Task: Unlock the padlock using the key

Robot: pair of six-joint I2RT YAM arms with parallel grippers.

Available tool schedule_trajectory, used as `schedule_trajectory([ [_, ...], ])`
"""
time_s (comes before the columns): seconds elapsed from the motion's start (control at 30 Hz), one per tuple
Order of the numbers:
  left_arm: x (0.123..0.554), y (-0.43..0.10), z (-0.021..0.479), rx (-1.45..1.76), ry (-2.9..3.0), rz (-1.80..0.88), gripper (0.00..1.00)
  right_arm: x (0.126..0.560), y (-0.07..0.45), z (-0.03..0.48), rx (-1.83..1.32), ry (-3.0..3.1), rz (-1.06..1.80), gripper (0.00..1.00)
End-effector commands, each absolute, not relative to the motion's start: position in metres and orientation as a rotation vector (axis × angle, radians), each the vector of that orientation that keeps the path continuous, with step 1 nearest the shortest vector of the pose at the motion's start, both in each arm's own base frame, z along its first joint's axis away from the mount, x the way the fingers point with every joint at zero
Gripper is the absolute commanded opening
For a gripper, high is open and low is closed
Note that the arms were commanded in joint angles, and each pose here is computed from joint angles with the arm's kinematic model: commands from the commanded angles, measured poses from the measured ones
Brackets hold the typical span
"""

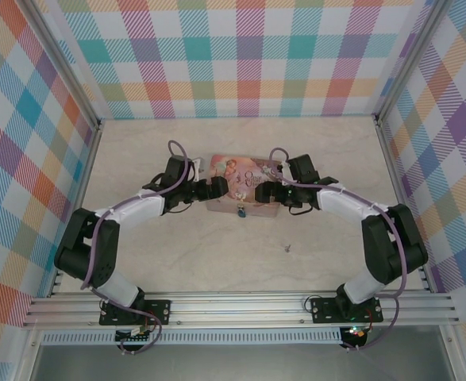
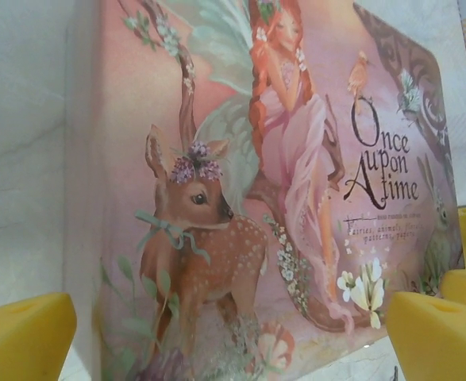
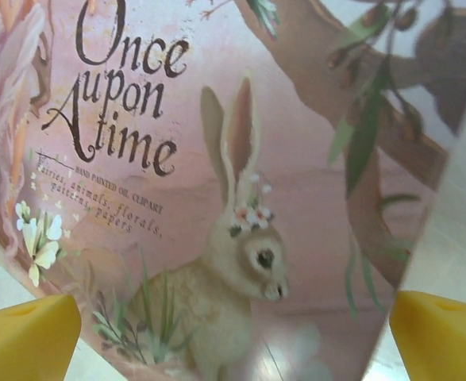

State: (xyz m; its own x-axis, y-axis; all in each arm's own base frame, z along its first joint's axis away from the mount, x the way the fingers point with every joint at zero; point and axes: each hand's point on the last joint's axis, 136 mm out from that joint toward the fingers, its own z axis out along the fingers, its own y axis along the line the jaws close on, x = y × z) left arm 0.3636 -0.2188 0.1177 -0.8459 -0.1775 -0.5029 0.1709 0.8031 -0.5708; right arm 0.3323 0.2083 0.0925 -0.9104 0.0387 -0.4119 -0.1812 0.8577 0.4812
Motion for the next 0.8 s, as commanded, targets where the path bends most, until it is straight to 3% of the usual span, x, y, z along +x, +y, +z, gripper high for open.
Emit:
schedule_trajectory([
  [0.0,0.363,-0.201,0.14,-0.026,2.384,-0.72,1.0,0.317,0.187,0.106,-0.057,2.628,0.62,1.0],
  [0.17,0.357,-0.181,0.17,-0.019,2.308,-0.619,1.0,0.27,0.154,0.099,0.054,2.73,0.506,0.97],
  [0.4,0.344,-0.163,0.186,-0.014,2.259,-0.541,1.0,0.202,0.144,0.063,0.225,2.932,0.509,0.74],
  [0.77,0.343,-0.161,0.182,-0.011,2.272,-0.522,1.0,0.188,0.158,0.033,0.083,3.076,0.309,0.49],
])
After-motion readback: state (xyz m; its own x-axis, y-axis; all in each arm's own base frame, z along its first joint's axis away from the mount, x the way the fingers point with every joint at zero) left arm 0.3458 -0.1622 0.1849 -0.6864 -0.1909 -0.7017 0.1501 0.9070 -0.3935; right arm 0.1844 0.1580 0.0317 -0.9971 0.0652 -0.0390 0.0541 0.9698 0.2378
